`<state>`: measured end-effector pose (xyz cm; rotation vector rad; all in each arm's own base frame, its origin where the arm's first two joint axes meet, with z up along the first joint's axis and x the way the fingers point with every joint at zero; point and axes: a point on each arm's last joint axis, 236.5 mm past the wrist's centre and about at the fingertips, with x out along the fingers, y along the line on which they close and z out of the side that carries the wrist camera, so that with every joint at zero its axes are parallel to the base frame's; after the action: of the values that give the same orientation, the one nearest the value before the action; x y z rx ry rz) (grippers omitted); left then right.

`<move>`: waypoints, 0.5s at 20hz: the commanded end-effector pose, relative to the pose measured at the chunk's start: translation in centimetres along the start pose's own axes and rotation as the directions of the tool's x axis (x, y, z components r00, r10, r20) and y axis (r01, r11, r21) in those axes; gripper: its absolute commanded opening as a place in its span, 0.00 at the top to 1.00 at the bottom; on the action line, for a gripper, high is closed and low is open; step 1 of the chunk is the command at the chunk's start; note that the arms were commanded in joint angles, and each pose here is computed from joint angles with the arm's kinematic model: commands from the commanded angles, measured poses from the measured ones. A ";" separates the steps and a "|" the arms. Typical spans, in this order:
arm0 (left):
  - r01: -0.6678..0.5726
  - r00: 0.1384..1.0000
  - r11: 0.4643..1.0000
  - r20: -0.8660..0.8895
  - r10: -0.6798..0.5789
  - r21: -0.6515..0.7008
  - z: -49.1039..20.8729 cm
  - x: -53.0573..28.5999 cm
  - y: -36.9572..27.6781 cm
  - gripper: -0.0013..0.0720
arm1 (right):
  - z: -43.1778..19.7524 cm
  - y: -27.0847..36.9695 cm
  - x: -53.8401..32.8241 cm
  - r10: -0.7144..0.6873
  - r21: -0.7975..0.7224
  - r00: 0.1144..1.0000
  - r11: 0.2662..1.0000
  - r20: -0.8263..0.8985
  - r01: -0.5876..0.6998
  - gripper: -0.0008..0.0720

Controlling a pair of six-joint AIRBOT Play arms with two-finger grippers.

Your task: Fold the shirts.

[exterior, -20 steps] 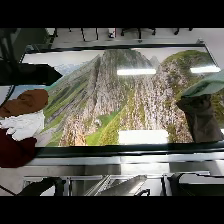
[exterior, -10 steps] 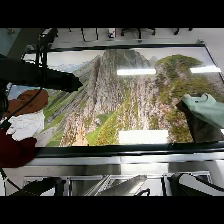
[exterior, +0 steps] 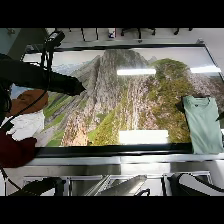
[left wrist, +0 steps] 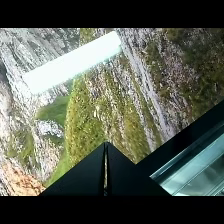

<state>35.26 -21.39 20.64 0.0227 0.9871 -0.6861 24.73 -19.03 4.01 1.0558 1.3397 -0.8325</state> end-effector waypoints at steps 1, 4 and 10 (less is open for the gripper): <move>-0.001 1.000 1.000 0.006 0.001 -0.001 0.2 -0.1 0.1 0.96 | -0.2 7.8 -3.8 0.312 -0.134 0.950 0.943 0.027 -0.306 0.03; -0.001 0.999 0.999 0.034 0.002 -0.036 1.0 -1.1 -0.4 0.96 | -3.0 13.8 -6.7 0.488 -0.302 0.873 0.834 0.013 -0.462 0.59; 0.017 1.000 0.994 -0.004 -0.017 -0.112 -2.0 -1.6 -2.0 0.96 | -14.2 18.9 -5.0 0.480 -0.641 0.872 0.641 -0.096 -0.423 0.96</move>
<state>33.85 -21.40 22.43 -0.0445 0.9893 -0.6597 36.39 -5.72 11.84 0.8504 1.1061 -0.1585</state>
